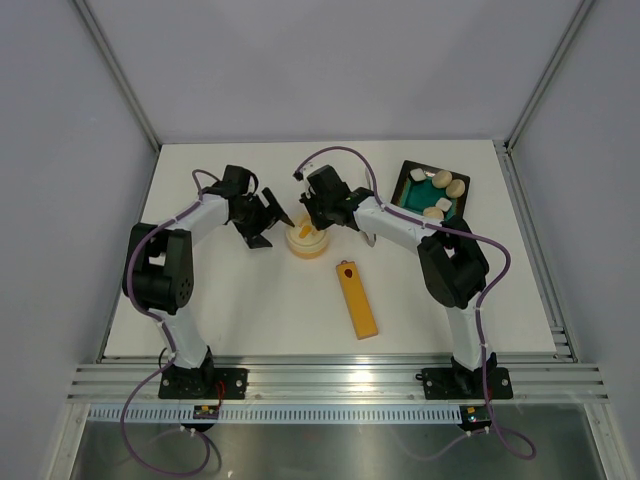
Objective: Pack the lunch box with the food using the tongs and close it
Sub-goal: Close the box lid on the packing box.
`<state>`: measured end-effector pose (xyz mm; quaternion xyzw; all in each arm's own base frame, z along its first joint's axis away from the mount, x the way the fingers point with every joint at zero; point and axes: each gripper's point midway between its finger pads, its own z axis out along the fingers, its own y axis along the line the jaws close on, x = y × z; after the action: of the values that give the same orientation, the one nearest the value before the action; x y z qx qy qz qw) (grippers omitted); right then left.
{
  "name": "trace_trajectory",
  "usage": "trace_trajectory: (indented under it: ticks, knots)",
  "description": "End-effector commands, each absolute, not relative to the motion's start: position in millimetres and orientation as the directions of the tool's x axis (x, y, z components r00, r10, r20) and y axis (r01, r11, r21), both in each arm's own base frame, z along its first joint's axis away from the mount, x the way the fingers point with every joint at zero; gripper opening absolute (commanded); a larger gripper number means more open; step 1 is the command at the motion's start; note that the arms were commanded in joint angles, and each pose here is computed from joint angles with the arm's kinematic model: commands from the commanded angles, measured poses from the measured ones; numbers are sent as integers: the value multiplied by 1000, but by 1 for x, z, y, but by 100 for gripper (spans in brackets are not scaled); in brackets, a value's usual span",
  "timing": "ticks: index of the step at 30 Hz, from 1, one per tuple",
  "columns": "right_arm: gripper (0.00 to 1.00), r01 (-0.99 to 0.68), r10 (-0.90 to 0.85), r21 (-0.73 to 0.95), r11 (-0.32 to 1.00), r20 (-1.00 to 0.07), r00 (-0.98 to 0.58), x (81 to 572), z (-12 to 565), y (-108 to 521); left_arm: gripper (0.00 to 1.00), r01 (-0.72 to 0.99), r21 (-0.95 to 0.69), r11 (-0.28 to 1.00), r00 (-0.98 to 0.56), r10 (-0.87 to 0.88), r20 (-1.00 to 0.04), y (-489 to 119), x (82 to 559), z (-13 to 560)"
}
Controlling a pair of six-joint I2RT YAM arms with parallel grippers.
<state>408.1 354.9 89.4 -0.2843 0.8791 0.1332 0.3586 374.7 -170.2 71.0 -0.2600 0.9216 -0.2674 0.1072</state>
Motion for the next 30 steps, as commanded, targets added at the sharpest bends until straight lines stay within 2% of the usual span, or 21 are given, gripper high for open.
trace_trajectory:
  ticks: [1,14,20,25,27,30]
  knots:
    - [13,-589,-381,54,806,-715,-586,406,101,364,86,-377,-577,724,-851,-518,-93,-174,374,84]
    - [13,-560,-364,58,826,-704,-610,405,95,360,81,-335,-548,766,-863,-483,-149,-163,360,87]
    - [13,-552,-359,59,832,-701,-616,404,95,359,69,-311,-547,778,-873,-461,-160,-166,358,88]
    - [13,-548,-355,61,834,-702,-618,404,96,358,53,-286,-551,784,-882,-440,-169,-173,357,89]
    - [13,-548,-355,61,834,-701,-619,404,95,358,49,-281,-553,784,-883,-437,-170,-175,357,90]
    - [13,-546,-352,62,835,-703,-619,404,97,358,48,-275,-555,785,-886,-431,-171,-178,358,90]
